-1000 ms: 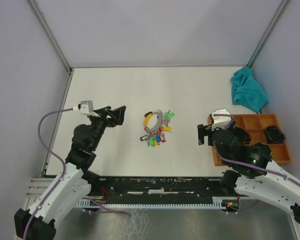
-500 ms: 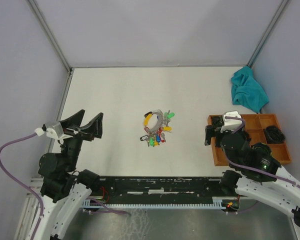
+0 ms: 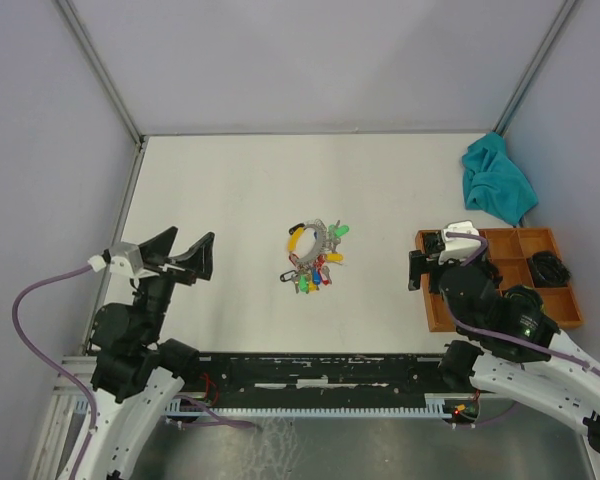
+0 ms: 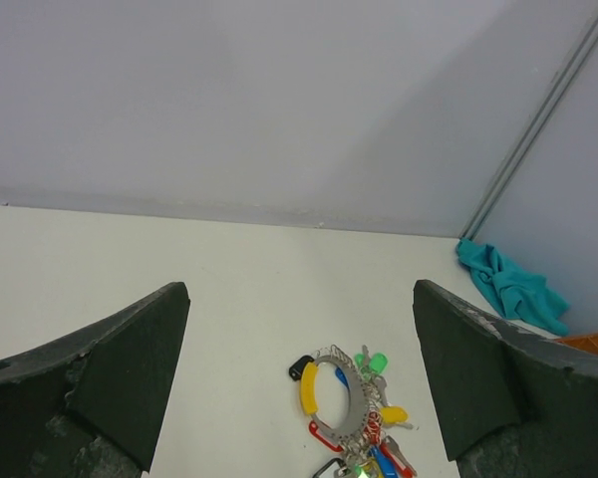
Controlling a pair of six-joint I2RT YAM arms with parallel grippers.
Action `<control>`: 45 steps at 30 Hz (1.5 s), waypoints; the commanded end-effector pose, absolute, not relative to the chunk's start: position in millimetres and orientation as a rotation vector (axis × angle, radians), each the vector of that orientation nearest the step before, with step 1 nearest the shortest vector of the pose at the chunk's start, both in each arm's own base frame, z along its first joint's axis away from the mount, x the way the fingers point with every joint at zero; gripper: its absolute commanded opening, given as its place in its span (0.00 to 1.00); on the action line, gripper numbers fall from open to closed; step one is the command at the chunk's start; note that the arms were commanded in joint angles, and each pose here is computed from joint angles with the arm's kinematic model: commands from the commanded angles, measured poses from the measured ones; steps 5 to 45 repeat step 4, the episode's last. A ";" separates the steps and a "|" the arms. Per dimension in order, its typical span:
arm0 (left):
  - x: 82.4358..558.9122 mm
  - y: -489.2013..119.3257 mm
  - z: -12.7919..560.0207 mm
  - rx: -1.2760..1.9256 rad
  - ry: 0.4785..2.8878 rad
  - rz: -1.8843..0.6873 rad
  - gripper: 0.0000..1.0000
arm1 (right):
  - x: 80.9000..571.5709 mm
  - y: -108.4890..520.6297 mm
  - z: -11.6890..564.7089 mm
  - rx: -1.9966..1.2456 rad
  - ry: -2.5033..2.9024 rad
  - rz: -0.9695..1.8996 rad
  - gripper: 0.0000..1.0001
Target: Put the keys on the keyring
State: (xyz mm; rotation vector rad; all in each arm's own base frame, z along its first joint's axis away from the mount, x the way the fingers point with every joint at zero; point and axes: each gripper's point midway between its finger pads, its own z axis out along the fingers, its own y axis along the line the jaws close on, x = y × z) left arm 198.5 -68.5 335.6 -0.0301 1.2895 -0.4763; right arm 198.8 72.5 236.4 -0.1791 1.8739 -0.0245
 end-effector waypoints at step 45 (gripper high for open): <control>194.9 -62.5 347.6 -0.015 1.224 -0.441 0.99 | 204.6 73.0 244.2 -0.166 1.851 -0.051 1.00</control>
